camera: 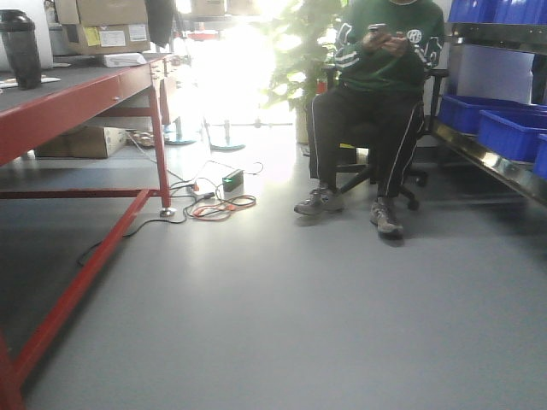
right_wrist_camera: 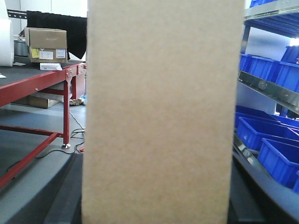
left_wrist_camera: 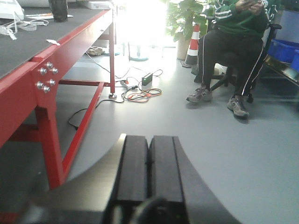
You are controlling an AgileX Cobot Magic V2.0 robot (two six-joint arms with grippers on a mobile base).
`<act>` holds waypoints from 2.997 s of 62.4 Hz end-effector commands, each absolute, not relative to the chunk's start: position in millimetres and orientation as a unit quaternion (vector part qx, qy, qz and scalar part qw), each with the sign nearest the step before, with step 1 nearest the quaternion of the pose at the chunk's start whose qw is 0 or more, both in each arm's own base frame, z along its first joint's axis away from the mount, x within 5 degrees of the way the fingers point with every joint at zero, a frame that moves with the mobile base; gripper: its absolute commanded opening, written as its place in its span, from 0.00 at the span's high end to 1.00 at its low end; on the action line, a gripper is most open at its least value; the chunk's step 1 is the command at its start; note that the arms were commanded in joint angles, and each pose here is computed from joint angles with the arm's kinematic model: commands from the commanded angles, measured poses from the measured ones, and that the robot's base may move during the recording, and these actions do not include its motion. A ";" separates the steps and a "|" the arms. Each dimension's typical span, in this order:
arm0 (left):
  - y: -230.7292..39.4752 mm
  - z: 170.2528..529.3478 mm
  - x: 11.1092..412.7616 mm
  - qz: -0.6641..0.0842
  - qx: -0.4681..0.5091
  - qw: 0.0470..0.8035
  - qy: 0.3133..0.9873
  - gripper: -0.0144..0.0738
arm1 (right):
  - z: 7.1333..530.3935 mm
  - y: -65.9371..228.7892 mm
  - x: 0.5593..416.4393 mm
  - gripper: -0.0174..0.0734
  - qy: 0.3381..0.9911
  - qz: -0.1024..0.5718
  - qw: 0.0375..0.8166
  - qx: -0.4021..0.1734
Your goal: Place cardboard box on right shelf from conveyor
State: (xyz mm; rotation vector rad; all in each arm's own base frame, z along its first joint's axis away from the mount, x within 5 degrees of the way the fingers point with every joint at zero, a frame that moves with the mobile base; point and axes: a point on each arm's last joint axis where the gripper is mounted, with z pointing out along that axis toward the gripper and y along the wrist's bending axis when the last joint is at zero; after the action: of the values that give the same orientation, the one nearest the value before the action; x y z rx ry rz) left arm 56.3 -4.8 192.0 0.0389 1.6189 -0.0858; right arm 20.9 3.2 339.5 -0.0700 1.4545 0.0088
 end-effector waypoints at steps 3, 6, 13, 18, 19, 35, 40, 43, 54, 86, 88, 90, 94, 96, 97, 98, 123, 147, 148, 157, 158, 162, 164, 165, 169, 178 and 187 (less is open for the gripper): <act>-4.3 198.0 56.2 -0.040 0.013 0.719 0.694 0.97 | 355.8 2.4 18.6 0.75 0.623 -0.003 0.782 -0.027; -4.3 198.0 56.2 -0.040 0.013 0.719 0.694 0.97 | 355.8 2.4 18.6 0.75 0.623 -0.003 0.782 -0.027; -4.3 198.0 56.2 -0.040 0.013 0.719 0.694 0.97 | 355.8 2.4 18.6 0.75 0.623 -0.003 0.782 -0.027; -4.3 198.0 56.2 -0.040 0.013 0.719 0.694 0.97 | 355.8 2.4 18.6 0.75 0.623 -0.003 0.782 -0.027; -4.3 198.0 56.2 -0.040 0.013 0.719 0.694 0.97 | 355.8 2.4 18.6 0.75 0.623 -0.003 0.782 -0.027; -4.3 198.0 56.2 -0.040 0.013 0.719 0.694 0.97 | 355.8 2.4 18.6 0.75 0.623 -0.003 0.782 -0.027; -4.3 198.0 56.2 -0.040 0.013 0.719 0.694 0.97 | 355.8 2.4 18.6 0.75 0.623 -0.003 0.782 -0.027; -4.3 198.0 56.2 -0.040 0.013 0.719 0.694 0.97 | 355.8 2.4 18.6 0.75 0.623 -0.003 0.782 -0.027; -4.3 198.0 56.2 -0.040 0.013 0.719 0.694 0.97 | 355.8 2.4 18.6 0.75 0.623 -0.003 0.782 -0.027; -4.3 198.0 56.2 -0.040 0.013 0.719 0.694 0.97 | 355.8 2.4 18.6 0.75 0.623 -0.003 0.782 -0.027; -4.3 198.0 56.2 -0.040 0.013 0.719 0.694 0.97 | 355.8 2.4 18.6 0.75 0.623 -0.003 0.782 -0.027; -4.3 198.0 56.2 -0.040 0.013 0.719 0.694 0.97 | 355.8 2.4 18.6 0.75 0.623 -0.003 0.782 -0.027; -4.3 198.0 56.2 -0.040 0.013 0.719 0.694 0.97 | 355.8 2.4 18.6 0.75 0.623 -0.003 0.782 -0.027; -4.3 198.0 56.2 -0.040 0.013 0.719 0.694 0.97 | 355.8 2.4 18.6 0.75 0.623 -0.003 0.782 -0.027; -4.3 198.0 56.2 -0.040 0.013 0.719 0.694 0.97 | 355.8 2.4 18.6 0.75 0.623 -0.003 0.782 -0.027; -4.3 198.0 56.2 -0.040 0.013 0.719 0.694 0.97 | 355.8 2.4 18.6 0.75 0.623 -0.003 0.782 -0.027; -4.3 198.0 56.2 -0.040 0.013 0.719 0.694 0.97 | 355.8 2.4 18.6 0.75 0.623 -0.003 0.782 -0.027; -4.3 198.0 56.2 -0.040 0.013 0.719 0.694 0.97 | 355.8 2.4 18.6 0.75 0.623 -0.003 0.782 -0.027; -4.3 198.0 56.2 -0.040 0.013 0.719 0.694 0.97 | 355.8 2.4 18.6 0.75 0.623 -0.003 0.782 -0.027; -4.3 198.0 56.2 -0.040 0.013 0.719 0.694 0.97 | 355.8 2.4 18.6 0.75 0.623 -0.003 0.782 -0.027; -4.3 198.0 56.2 -0.040 0.013 0.719 0.694 0.97 | 355.8 2.4 18.6 0.75 0.623 -0.003 0.782 -0.027; -4.3 198.0 56.2 -0.040 0.013 0.719 0.694 0.97 | 355.8 2.4 18.6 0.75 0.623 -0.003 0.782 -0.027; -4.3 198.0 56.2 -0.040 0.013 0.719 0.694 0.97 | 355.8 2.4 18.6 0.75 0.623 -0.003 0.782 -0.027; -4.3 198.0 56.2 -0.040 0.013 0.719 0.694 0.97 | 355.8 2.4 18.6 0.75 0.623 -0.003 0.782 -0.027; -4.3 198.0 56.2 -0.040 0.013 0.719 0.694 0.97 | 355.8 2.4 18.6 0.75 0.623 -0.003 0.782 -0.027; -4.3 198.0 56.2 -0.040 0.013 0.719 0.694 0.97 | 355.8 2.4 18.6 0.75 0.623 -0.003 0.782 -0.027; -4.3 198.0 56.2 -0.040 0.013 0.719 0.694 0.97 | 355.8 2.4 18.6 0.75 0.623 -0.003 0.782 -0.027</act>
State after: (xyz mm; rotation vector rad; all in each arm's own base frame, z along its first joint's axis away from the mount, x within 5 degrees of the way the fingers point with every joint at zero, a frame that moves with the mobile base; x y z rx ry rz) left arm 56.3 -4.8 192.0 0.0389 1.6189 -0.0858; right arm 20.8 3.3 339.5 -0.0694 1.4545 0.0106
